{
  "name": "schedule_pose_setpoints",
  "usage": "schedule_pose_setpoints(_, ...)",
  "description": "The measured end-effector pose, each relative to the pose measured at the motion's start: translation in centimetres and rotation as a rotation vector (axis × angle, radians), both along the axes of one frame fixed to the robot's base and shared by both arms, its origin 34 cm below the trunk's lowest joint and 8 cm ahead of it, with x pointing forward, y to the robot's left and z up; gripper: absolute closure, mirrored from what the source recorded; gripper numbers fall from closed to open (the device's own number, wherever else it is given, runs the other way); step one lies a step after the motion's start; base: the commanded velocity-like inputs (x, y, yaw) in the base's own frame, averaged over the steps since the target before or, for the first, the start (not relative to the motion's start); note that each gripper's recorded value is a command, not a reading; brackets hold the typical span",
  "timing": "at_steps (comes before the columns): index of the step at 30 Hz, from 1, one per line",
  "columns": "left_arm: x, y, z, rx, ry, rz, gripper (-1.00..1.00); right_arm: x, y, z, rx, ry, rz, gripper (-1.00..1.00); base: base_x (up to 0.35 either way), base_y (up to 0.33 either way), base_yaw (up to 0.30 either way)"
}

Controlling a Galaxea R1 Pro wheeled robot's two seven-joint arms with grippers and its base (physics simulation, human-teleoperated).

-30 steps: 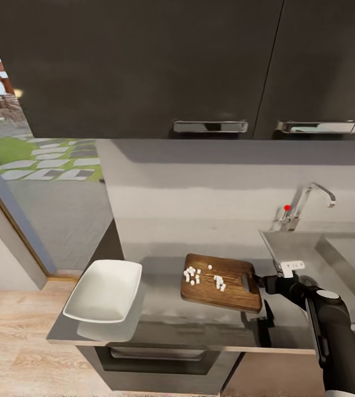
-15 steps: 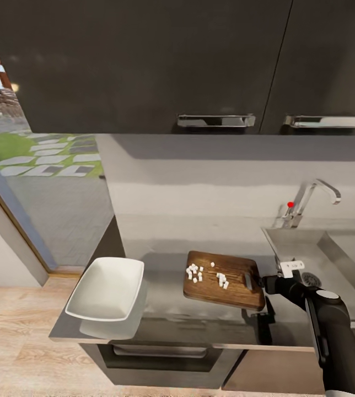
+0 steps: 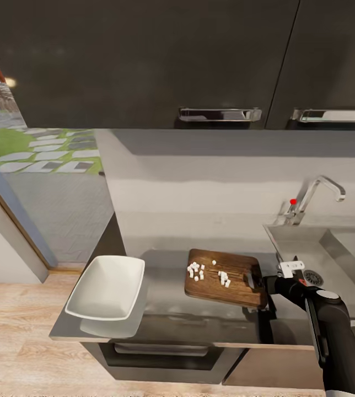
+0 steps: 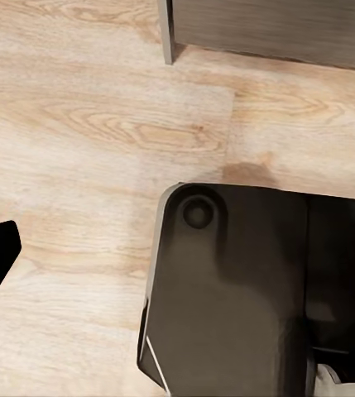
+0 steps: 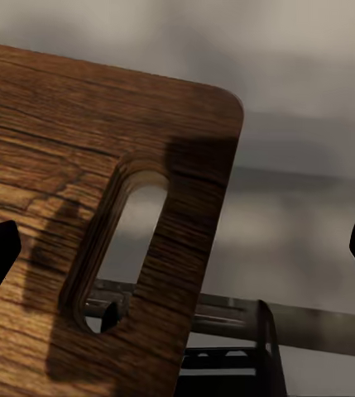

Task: In the kitchen, take the Vidalia onion out of the sink, dice it on the chopping board with the paring knife, put the diced onion into the bowl on the countertop, then place both the paring knife and the chopping board into the sink.

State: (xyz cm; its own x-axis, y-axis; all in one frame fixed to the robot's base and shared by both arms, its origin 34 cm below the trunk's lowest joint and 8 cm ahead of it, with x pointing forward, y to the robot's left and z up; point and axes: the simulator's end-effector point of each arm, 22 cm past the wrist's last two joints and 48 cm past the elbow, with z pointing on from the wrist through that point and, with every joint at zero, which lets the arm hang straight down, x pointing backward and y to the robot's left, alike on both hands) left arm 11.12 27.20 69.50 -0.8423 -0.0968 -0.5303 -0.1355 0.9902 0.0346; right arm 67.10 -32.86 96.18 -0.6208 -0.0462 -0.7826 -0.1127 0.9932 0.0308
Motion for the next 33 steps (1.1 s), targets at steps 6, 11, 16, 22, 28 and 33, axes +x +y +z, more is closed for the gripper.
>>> schedule_pose_setpoints(6, -0.3, 0.0, 0.0, 0.000, 0.009, 0.000, -1.00, -0.1, 0.0, -0.5, 0.000, 0.009, 0.000, -1.00, 0.112, 0.000, 0.000)
schedule_pose_setpoints(11, -0.5, 0.0, 0.0, 0.000, 0.017, 0.000, -1.00, -0.1, 0.0, -0.9, 0.000, 0.017, 0.000, -1.00, 0.042, 0.000, 0.000)
schedule_pose_setpoints(16, -0.7, 0.0, 0.0, 0.000, 0.024, 0.000, -1.00, -0.1, 0.0, -1.4, 0.000, 0.024, 0.000, -1.00, 0.005, 0.000, 0.000)
schedule_pose_setpoints(22, -1.0, 0.0, 0.0, 0.000, 0.033, 0.000, -1.00, -0.2, 0.0, -1.9, 0.000, 0.033, 0.000, -1.00, 0.000, 0.000, 0.000)
schedule_pose_setpoints(28, -1.3, 0.0, 0.0, 0.000, 0.042, 0.000, -1.00, -0.2, 0.0, -2.3, 0.000, 0.042, 0.000, -1.00, 0.046, -0.048, 0.000)
schedule_pose_setpoints(33, -1.5, 0.0, 0.0, 0.000, 0.050, 0.000, -1.00, -0.3, 0.0, -2.8, 0.000, 0.050, 0.000, -1.00, 0.019, -0.016, 0.000)
